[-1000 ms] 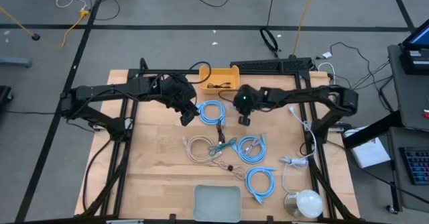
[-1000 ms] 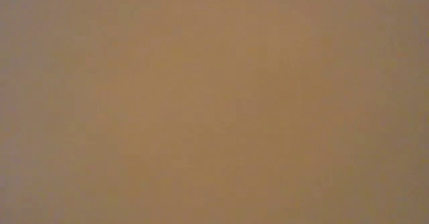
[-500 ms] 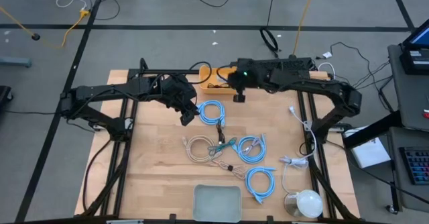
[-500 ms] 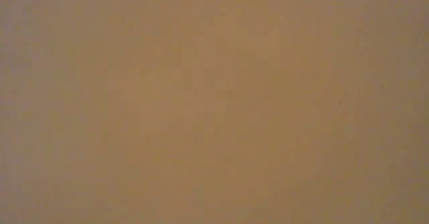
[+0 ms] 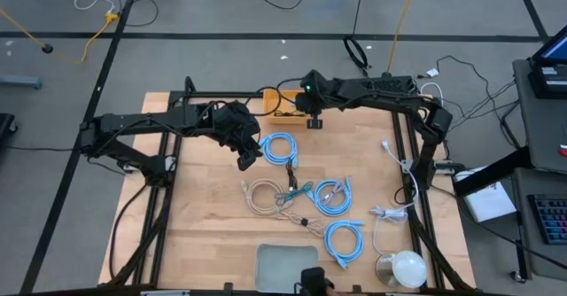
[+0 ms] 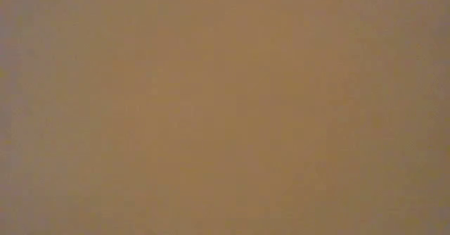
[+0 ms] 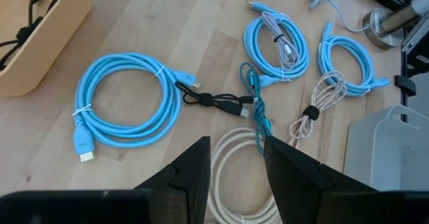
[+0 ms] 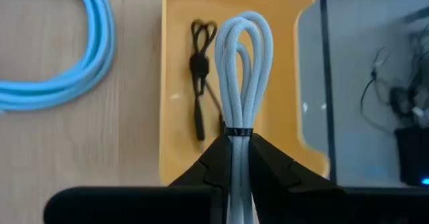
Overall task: Sort cables into bins
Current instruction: Put the white charger cable into the yellow bin
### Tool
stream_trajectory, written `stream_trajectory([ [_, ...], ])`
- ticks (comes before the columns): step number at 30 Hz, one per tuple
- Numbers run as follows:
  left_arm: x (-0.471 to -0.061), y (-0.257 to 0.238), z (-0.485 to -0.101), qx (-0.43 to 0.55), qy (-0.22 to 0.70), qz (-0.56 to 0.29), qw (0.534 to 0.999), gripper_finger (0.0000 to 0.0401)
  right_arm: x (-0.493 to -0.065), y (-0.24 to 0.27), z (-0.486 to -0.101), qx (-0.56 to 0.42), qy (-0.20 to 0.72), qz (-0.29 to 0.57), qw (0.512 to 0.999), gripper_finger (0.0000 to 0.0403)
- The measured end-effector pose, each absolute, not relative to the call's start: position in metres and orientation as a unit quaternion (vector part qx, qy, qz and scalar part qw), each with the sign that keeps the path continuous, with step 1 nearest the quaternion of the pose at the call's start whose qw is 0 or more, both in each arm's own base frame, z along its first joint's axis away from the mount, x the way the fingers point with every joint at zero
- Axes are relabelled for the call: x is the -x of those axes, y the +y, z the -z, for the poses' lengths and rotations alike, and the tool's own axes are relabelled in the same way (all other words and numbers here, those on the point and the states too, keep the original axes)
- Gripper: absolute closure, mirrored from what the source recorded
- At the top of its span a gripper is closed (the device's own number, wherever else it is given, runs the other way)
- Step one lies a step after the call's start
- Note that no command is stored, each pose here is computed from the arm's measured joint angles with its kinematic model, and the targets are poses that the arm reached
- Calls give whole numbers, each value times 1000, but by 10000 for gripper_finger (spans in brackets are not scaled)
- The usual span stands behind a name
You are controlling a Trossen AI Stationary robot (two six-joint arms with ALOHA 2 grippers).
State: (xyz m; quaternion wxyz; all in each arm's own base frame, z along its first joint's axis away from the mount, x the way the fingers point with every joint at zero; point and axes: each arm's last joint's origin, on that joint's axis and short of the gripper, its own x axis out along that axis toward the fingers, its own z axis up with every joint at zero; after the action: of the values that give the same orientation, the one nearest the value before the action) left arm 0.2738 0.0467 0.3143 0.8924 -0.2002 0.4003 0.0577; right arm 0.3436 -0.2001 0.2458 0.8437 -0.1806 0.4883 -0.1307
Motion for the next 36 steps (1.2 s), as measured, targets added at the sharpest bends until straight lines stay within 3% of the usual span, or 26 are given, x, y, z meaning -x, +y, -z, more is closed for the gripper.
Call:
stream_trajectory([
  [6, -273, 50, -314, 197, 399, -60, 893, 256, -348, -203, -250, 207, 472, 130, 847, 377],
  [16, -272, 54, -314, 199, 399, -66, 893, 256, -374, -209, -207, 180, 504, 109, 838, 374],
  [25, -272, 53, -314, 204, 401, -67, 890, 256, -404, -219, -221, 198, 462, 114, 857, 373],
  [36, -272, 47, -313, 203, 411, -61, 887, 256, -394, -237, -213, 163, 489, 132, 847, 373],
])
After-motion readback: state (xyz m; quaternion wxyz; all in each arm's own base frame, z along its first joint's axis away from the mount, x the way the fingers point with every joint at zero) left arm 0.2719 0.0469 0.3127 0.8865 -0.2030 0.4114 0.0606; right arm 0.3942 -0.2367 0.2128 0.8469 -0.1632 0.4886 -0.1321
